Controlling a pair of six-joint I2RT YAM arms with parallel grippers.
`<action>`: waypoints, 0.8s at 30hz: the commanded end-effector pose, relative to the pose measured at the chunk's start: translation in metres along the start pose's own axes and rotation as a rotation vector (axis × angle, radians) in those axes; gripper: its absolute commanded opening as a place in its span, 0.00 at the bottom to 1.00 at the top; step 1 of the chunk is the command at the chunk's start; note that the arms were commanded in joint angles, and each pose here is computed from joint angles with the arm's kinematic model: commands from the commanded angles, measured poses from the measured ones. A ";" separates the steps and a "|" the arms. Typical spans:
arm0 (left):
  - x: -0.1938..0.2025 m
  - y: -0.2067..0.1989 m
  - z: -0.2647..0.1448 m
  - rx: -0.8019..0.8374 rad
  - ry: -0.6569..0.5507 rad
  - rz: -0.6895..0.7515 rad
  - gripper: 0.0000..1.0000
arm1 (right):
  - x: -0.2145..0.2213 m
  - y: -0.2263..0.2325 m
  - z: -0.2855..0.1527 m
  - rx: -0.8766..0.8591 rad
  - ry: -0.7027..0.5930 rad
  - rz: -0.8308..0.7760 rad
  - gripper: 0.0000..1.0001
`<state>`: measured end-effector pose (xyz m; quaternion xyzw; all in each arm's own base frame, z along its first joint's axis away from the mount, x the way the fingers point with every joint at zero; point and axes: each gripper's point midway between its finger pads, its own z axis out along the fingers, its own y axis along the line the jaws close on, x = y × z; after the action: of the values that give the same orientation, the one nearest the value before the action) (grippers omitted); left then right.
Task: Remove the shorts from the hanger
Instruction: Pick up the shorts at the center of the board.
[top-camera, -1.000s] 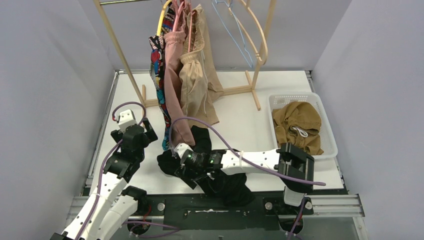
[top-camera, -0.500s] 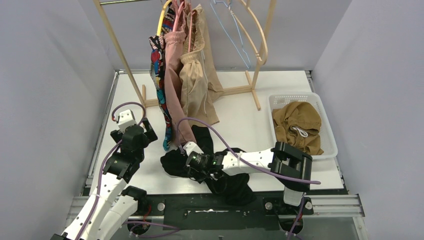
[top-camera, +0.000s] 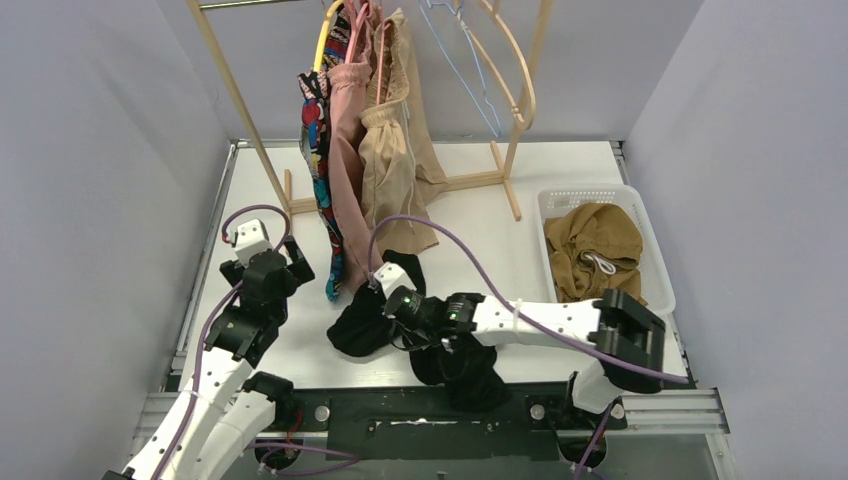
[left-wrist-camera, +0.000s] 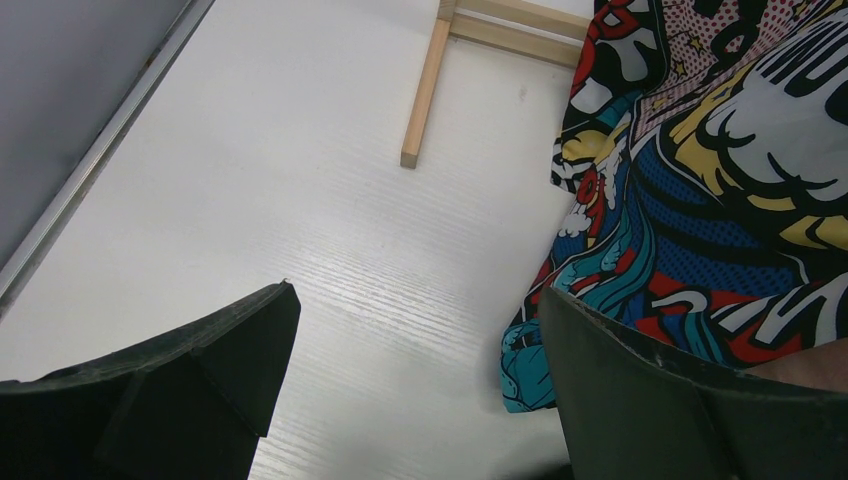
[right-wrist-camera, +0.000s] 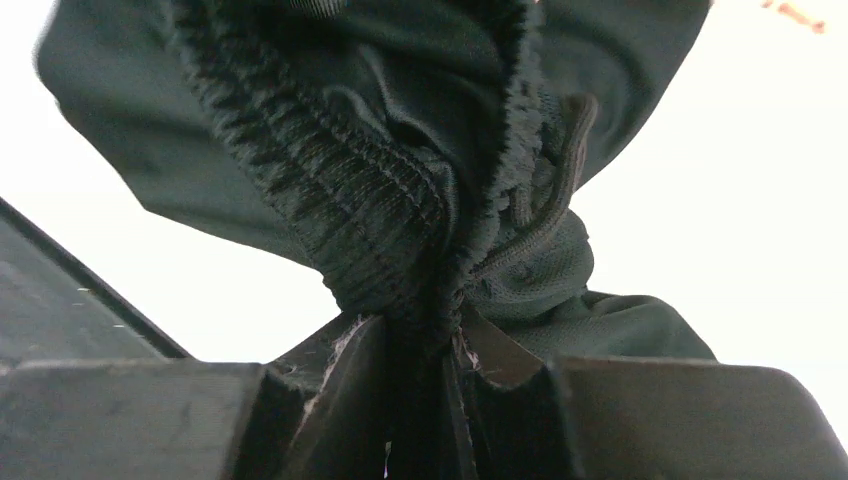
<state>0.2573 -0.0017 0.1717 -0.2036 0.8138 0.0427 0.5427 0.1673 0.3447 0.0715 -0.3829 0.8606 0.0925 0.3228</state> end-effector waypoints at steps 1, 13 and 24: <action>-0.026 -0.009 -0.005 0.028 -0.058 -0.050 0.91 | -0.063 -0.012 -0.060 -0.011 -0.241 0.040 0.00; -0.026 -0.009 -0.004 0.030 -0.060 -0.052 0.91 | -0.141 -0.089 -0.217 0.104 -0.712 0.213 0.00; -0.024 -0.009 -0.003 0.025 -0.051 -0.046 0.91 | -0.019 -0.107 -0.114 0.150 -0.333 0.522 0.08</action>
<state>0.2578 -0.0018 0.1696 -0.2026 0.8161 0.0450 0.5393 0.2141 0.2380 0.2694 -0.1461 0.7933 0.1860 0.5611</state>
